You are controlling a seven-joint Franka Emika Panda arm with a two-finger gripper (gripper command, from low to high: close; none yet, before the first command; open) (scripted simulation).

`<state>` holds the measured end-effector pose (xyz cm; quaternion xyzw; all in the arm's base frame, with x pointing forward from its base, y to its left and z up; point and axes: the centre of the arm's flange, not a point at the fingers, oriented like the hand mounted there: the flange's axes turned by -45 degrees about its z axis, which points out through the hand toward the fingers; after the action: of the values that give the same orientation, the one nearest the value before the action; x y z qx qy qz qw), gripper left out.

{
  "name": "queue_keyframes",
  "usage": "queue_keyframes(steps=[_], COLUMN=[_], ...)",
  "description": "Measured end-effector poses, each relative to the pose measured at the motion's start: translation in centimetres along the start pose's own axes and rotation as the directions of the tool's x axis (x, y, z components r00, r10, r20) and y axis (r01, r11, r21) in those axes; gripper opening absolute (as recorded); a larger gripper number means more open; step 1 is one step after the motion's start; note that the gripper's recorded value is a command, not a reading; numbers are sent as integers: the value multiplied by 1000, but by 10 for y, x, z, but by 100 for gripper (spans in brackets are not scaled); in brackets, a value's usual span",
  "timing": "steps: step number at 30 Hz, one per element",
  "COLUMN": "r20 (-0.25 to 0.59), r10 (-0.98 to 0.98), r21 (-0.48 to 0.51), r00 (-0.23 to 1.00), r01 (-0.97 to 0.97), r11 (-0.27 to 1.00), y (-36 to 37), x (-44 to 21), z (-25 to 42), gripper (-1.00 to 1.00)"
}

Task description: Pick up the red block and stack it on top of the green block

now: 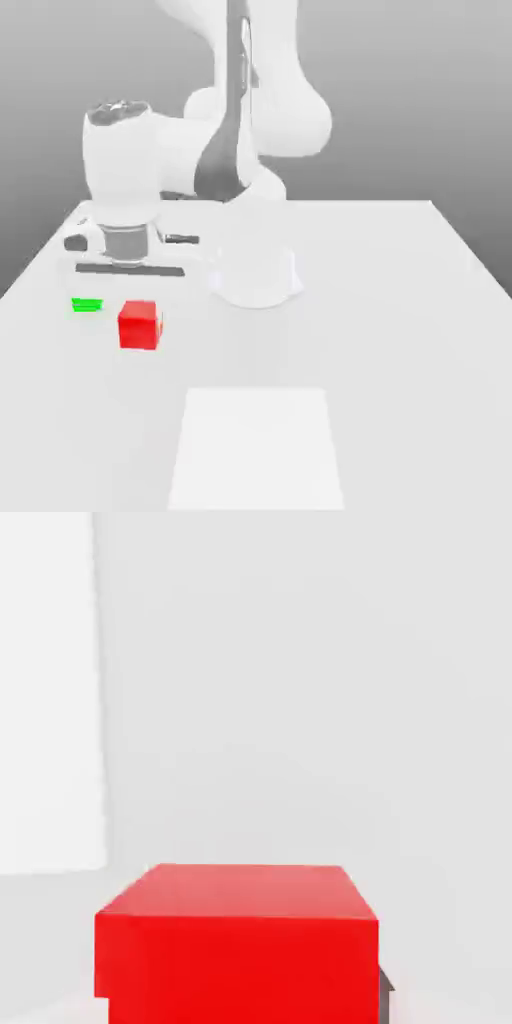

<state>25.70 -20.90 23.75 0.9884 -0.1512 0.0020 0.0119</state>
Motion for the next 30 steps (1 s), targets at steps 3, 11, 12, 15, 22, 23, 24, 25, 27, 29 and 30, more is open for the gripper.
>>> queue_keyframes(steps=[3, 11, 12, 15, 22, 23, 24, 25, 27, 29, 30], r20=[2, 18, 20, 19, 14, 14, 14, 14, 14, 15, 16], r10=[253, 805, 845, 877, 882, 882, 882, 882, 882, 882, 882], r21=[-1, 4, 5, 11, 23, 23, 24, 25, 25, 25, 24], r00=[967, 592, 534, 480, 472, 471, 471, 471, 471, 471, 471], r01=[-253, -806, -845, -877, -882, -882, -882, -882, -882, -882, -882], r11=[967, 592, 534, 480, 471, 471, 471, 471, 470, 470, 470], y=[51, 154, 162, 168, 171, 171, 171, 171, 171, 170, 170], x=[-27, -136, -150, -161, -160, -160, -160, -159, -159, -159, -159], z=[-4, -7, -7, -3, 12, 15, 17, 20, 25, 30, 33], gripper=[-100, -100, -100, -100, -100, -100, -100, -100, -100, -100, -100])
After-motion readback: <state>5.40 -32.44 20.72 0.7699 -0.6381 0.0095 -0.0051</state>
